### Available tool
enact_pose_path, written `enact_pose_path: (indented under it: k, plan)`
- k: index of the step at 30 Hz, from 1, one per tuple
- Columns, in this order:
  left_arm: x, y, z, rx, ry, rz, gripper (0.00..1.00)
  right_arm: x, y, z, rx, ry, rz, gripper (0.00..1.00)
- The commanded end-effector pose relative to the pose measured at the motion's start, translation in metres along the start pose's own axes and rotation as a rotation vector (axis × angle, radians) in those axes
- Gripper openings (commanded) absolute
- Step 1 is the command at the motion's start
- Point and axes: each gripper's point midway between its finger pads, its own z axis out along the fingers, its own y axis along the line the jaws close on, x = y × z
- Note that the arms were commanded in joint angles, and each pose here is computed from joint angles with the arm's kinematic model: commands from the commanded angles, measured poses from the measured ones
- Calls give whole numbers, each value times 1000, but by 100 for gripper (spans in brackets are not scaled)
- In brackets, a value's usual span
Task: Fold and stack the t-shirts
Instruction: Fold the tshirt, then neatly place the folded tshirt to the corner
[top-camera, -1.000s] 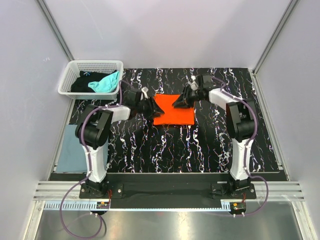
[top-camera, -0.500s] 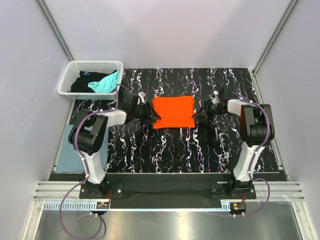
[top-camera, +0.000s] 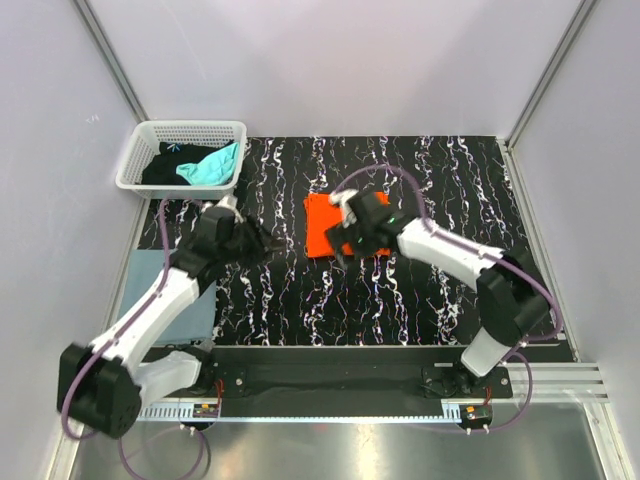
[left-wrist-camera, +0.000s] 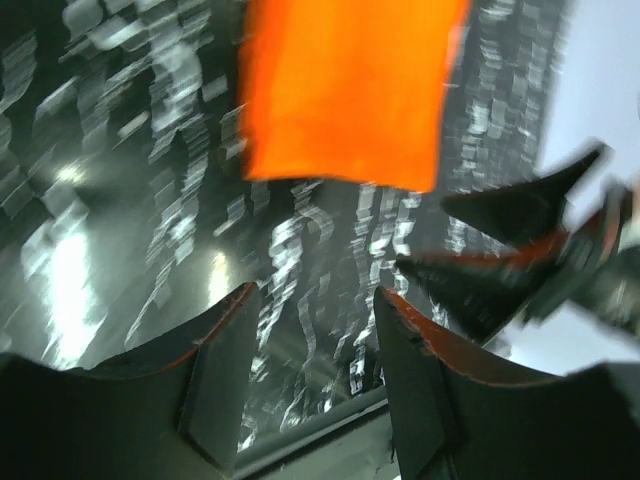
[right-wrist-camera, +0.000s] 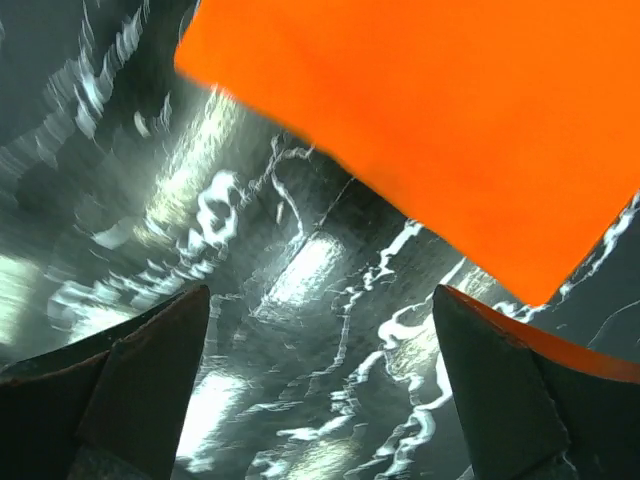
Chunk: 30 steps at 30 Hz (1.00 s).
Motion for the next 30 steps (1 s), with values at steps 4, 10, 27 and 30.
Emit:
enact_pose_path:
  k: [4,10,27,30]
  plan:
    - [27,74,-43,-301,-91,-301,55,4,0,17,262,-89,-837,100]
    - [42,94,-71,-417,-111,-441,57,4,16,54,353,-154,-1270,100]
    - [53,92,-102,-430,-118,-543,66,0,20,122,244,-85,-1308,33]
    - [51,85,-92,-426,-68,-484,74,-3,22,115,225,-89,-1285,11]
